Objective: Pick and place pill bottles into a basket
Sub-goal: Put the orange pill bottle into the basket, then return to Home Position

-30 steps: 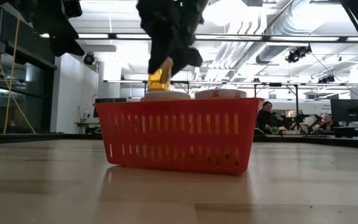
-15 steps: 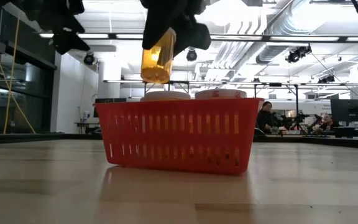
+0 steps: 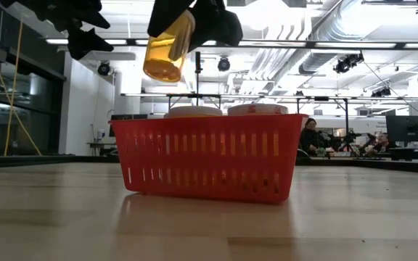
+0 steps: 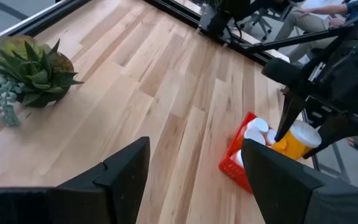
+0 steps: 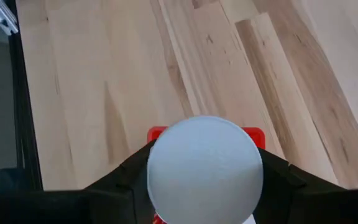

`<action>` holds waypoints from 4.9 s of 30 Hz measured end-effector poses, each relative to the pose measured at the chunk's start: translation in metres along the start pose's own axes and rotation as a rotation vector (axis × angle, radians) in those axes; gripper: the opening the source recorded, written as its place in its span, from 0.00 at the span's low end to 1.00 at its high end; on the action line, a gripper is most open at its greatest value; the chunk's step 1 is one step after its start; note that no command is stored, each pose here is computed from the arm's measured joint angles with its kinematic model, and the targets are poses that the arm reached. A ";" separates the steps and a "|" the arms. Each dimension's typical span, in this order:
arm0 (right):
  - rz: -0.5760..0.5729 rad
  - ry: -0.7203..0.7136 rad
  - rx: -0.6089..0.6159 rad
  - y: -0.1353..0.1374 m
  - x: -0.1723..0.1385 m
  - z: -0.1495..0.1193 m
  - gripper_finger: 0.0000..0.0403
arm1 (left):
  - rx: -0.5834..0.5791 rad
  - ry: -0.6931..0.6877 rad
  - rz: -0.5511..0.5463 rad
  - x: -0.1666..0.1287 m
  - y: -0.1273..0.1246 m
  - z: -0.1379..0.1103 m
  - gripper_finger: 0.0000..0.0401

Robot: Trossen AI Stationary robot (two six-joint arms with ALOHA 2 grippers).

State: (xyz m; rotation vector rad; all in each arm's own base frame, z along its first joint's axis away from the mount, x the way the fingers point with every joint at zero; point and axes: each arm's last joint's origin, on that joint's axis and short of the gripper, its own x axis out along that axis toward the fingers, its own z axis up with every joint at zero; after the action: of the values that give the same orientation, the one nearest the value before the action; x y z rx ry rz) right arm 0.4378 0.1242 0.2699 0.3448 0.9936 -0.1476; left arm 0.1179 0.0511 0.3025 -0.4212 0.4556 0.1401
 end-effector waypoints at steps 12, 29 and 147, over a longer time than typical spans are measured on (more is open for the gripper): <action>0.033 0.004 -0.017 0.013 0.015 -0.008 0.51 | -0.014 0.000 0.002 0.000 0.000 0.000 0.72; 0.101 0.152 -0.014 0.019 0.071 -0.028 0.52 | -0.016 0.003 0.005 0.000 0.000 0.000 0.72; -0.038 -0.330 -0.217 -0.093 -0.171 0.074 0.63 | -0.074 -0.482 -0.509 -0.031 -0.033 -0.040 0.72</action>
State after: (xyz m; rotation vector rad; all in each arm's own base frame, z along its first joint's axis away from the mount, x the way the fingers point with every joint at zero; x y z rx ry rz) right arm 0.3784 0.0052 0.4299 0.0978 0.6811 -0.1246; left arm 0.0818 0.0034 0.2963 -0.5454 -0.1386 -0.2339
